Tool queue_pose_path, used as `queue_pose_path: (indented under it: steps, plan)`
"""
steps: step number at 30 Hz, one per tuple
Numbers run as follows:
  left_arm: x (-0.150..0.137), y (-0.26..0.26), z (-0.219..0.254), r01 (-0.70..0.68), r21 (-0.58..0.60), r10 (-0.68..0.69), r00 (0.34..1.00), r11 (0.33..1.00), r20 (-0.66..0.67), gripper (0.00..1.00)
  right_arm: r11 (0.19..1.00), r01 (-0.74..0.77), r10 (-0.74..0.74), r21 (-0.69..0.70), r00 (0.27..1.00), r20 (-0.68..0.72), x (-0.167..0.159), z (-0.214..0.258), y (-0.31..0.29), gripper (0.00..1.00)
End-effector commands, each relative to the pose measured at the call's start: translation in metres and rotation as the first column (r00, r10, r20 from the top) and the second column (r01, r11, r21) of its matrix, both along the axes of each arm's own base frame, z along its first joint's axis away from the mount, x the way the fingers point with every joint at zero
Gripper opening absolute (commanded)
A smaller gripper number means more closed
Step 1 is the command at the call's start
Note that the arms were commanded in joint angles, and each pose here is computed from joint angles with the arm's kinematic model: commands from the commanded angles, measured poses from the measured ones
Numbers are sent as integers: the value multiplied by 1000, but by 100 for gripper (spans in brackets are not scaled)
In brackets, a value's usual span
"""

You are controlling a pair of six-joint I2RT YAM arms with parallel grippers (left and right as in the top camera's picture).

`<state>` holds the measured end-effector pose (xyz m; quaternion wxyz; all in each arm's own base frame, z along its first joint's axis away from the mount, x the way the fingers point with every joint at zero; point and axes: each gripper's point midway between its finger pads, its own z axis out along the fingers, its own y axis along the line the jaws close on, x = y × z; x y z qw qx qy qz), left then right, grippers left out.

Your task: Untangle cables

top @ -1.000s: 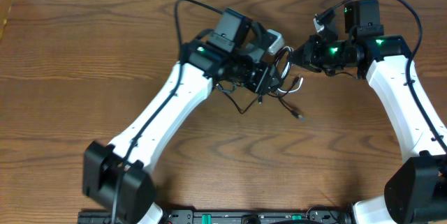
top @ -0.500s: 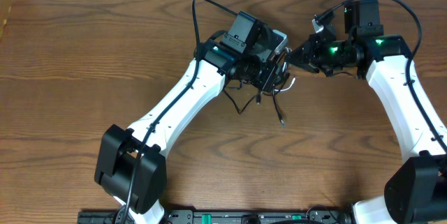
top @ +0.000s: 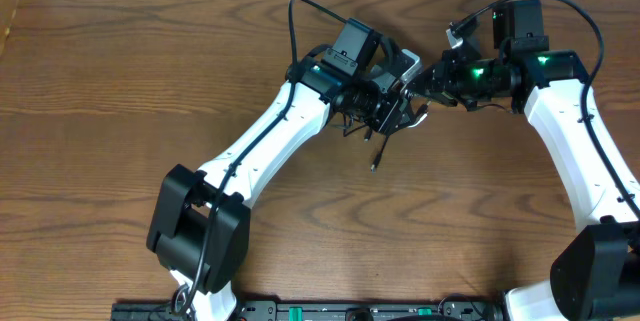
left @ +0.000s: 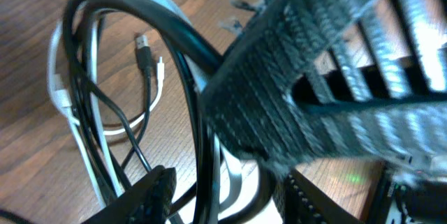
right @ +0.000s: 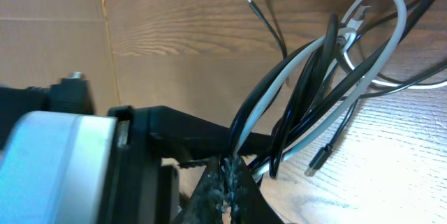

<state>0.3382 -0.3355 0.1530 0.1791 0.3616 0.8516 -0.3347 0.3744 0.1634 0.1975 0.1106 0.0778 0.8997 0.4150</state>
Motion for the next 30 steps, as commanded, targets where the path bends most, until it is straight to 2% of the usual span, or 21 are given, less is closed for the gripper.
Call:
queue_pose_path:
  steps: [1, 4, 6, 11, 15, 17, 23, 27, 30]
  plan:
    - [-5, -5, -3, 47, -29, -48, 999, 998, -12, 44, 999, -24, 23, 23, 998, 54, 0, 19, 2, 1]
    - [-5, -5, -3, 47, -29, -48, 999, 998, -12, 34, 999, -28, 28, 16, 998, 54, -1, 18, 1, 1]
    - [-4, -4, -3, 44, -29, -45, 999, 999, -13, 31, 1000, -27, 27, 6, 998, 56, -1, 16, 0, 1]
    - [3, 4, -2, 22, -38, -23, 1000, 999, -19, 31, 995, 39, -35, -92, 998, 43, 5, 3, -21, 1]
    - [2, 5, 6, 38, -99, -43, 998, 994, -52, 31, 993, 28, -23, -113, 999, 40, 2, -3, -29, 1]
    - [0, 4, 10, 51, -131, -60, 996, 990, -63, 27, 993, 18, -14, -119, 999, 37, -1, -5, -30, 1]
    - [-1, 0, 14, 66, -156, -75, 996, 986, -57, 27, 994, -9, 15, -113, 999, 52, -2, -4, -27, 1]
    - [2, 1, 11, 75, -145, -81, 996, 987, -34, 34, 993, -22, 29, -112, 998, 61, -3, -4, -26, 1]
    - [8, 1, 2, 61, -122, -65, 998, 991, -27, 34, 993, -23, 30, -112, 998, 60, -3, -4, -26, 1]
